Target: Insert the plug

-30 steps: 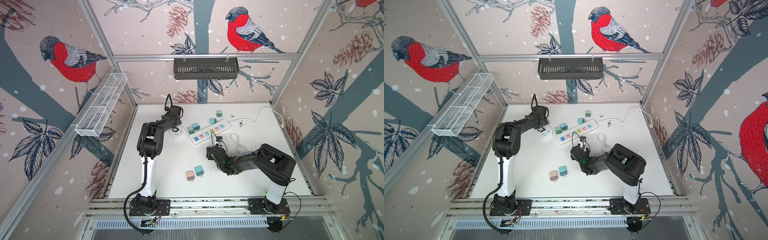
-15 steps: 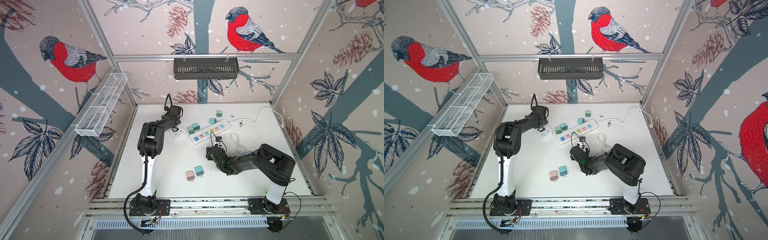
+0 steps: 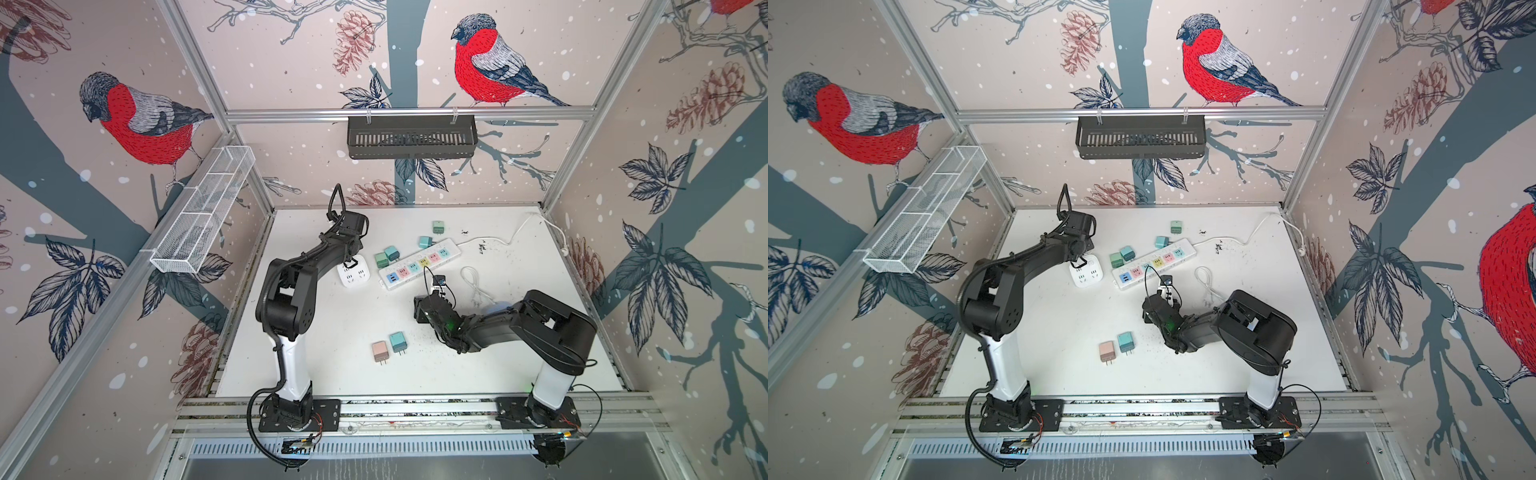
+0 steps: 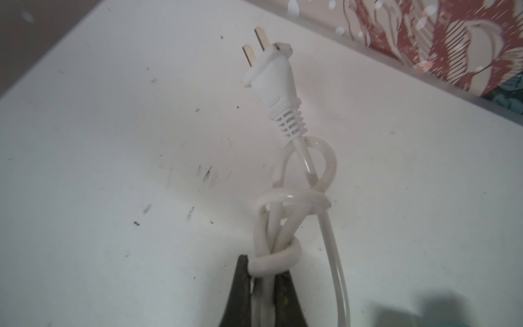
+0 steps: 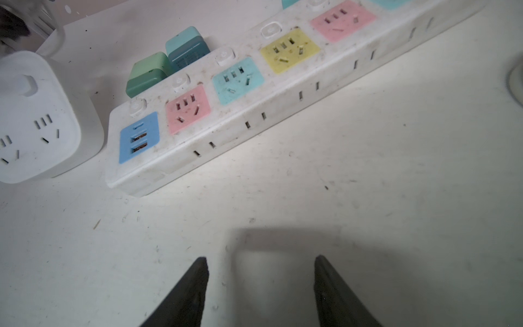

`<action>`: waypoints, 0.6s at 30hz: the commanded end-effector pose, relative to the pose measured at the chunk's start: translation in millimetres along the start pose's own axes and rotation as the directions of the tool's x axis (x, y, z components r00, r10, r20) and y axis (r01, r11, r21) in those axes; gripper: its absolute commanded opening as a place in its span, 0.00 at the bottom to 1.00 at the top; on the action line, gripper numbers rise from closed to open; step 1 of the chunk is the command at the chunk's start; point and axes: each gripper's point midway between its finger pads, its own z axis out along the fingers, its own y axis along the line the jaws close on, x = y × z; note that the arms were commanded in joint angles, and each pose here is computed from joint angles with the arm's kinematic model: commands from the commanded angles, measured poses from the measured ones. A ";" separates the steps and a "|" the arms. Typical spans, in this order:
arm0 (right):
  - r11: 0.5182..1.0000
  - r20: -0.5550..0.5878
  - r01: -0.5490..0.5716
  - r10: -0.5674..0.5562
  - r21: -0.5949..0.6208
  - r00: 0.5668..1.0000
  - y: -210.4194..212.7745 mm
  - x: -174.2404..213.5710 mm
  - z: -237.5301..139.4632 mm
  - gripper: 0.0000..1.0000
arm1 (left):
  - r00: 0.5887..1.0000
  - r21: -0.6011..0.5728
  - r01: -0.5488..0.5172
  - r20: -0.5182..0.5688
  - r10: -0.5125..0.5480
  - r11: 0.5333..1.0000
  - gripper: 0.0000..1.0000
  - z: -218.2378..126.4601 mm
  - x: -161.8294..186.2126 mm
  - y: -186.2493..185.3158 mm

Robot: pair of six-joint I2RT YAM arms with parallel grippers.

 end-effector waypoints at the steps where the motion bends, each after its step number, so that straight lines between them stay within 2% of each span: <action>1: 0.999 -0.112 0.033 -0.030 0.027 0.993 -13.1 27.9 -4.3 0.61 | 0.988 -0.114 0.071 0.144 -0.054 0.991 0.00 -38.5 -17.7 19.5; 6: 0.999 -0.095 0.036 -0.034 0.024 0.995 -13.2 24.3 -10.1 0.61 | 0.982 0.012 0.101 0.160 -0.101 0.995 0.00 -72.3 -14.4 8.5; 11: 0.999 -0.056 0.029 -0.029 0.013 0.998 -13.6 16.0 -18.1 0.61 | 0.967 0.067 0.133 0.211 -0.144 0.989 0.00 -108.0 -19.2 14.5; 15: 0.999 -0.027 0.031 -0.031 -0.007 0.999 -12.5 8.7 -26.5 0.63 | 0.959 0.117 0.108 0.251 -0.135 0.987 0.00 -143.0 -13.9 11.7; 18: 0.999 0.003 0.036 -0.036 -0.012 0.999 -11.9 -1.9 -36.4 0.64 | 0.964 0.141 0.085 0.240 -0.117 0.986 0.00 -166.6 -0.3 9.9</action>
